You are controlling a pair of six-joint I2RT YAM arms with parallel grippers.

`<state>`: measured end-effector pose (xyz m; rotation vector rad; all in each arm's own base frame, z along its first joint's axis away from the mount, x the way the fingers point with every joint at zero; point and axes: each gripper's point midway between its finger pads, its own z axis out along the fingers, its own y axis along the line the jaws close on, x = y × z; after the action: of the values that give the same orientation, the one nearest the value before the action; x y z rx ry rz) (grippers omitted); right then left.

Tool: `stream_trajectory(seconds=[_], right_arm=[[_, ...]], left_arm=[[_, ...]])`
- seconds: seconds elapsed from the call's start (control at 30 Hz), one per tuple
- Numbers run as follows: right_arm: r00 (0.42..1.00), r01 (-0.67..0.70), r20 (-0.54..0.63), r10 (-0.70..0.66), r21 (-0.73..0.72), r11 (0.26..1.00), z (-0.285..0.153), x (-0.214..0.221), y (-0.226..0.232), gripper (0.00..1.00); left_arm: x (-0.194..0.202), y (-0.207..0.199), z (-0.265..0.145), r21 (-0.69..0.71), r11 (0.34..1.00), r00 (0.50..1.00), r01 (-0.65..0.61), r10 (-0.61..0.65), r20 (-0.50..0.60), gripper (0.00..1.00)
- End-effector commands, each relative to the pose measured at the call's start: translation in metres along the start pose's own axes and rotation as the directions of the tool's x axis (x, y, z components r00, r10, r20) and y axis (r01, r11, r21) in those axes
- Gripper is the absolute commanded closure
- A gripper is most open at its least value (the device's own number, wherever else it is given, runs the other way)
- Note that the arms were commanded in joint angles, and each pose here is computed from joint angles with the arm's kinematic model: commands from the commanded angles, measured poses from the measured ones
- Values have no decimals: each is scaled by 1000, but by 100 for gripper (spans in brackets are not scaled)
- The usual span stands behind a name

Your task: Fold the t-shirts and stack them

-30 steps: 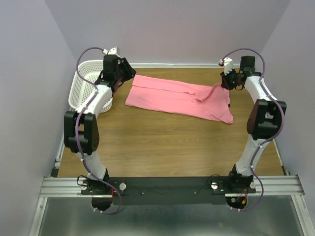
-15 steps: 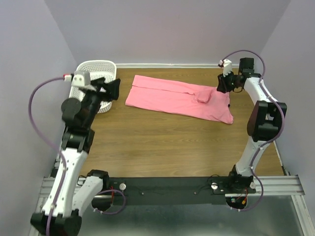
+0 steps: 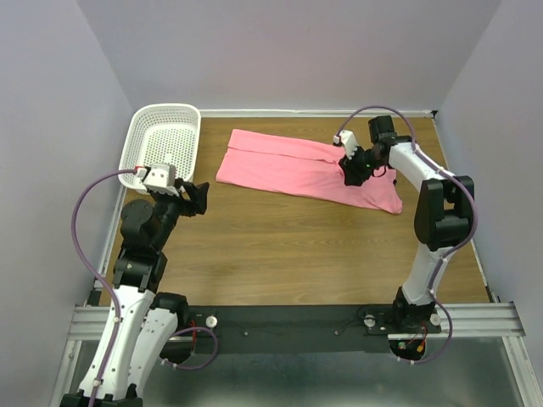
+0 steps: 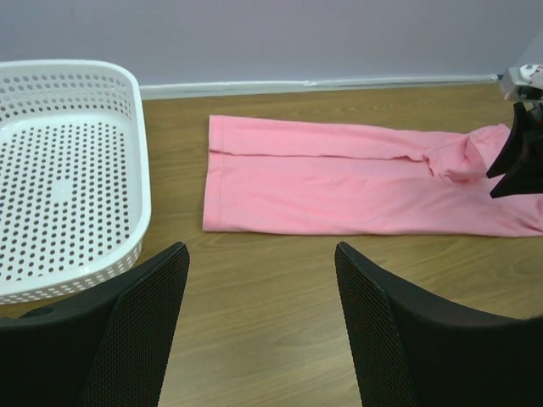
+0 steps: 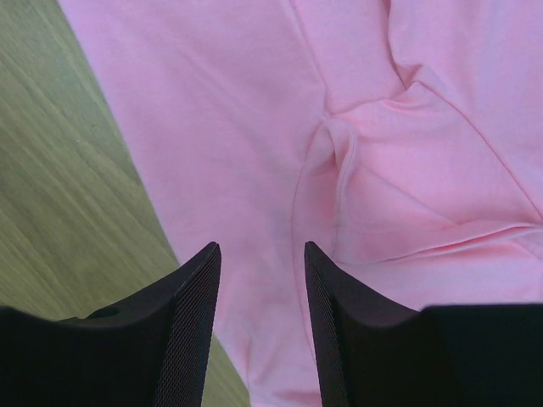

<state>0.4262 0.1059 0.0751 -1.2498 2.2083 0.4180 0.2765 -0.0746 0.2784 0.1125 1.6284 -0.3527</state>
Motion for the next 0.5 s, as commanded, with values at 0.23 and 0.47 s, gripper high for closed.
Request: stream_trajectory(seconds=[0.23, 0.47], right_arm=[[995, 22, -96, -4, 192, 981, 1, -7, -31, 52], [990, 43, -144, -10, 234, 971, 11, -4, -44, 54]], left_arm=[[-17, 1, -10, -14, 1000, 997, -26, 27, 74, 22], [-15, 0, -10, -6, 1000, 997, -25, 25, 70, 22]])
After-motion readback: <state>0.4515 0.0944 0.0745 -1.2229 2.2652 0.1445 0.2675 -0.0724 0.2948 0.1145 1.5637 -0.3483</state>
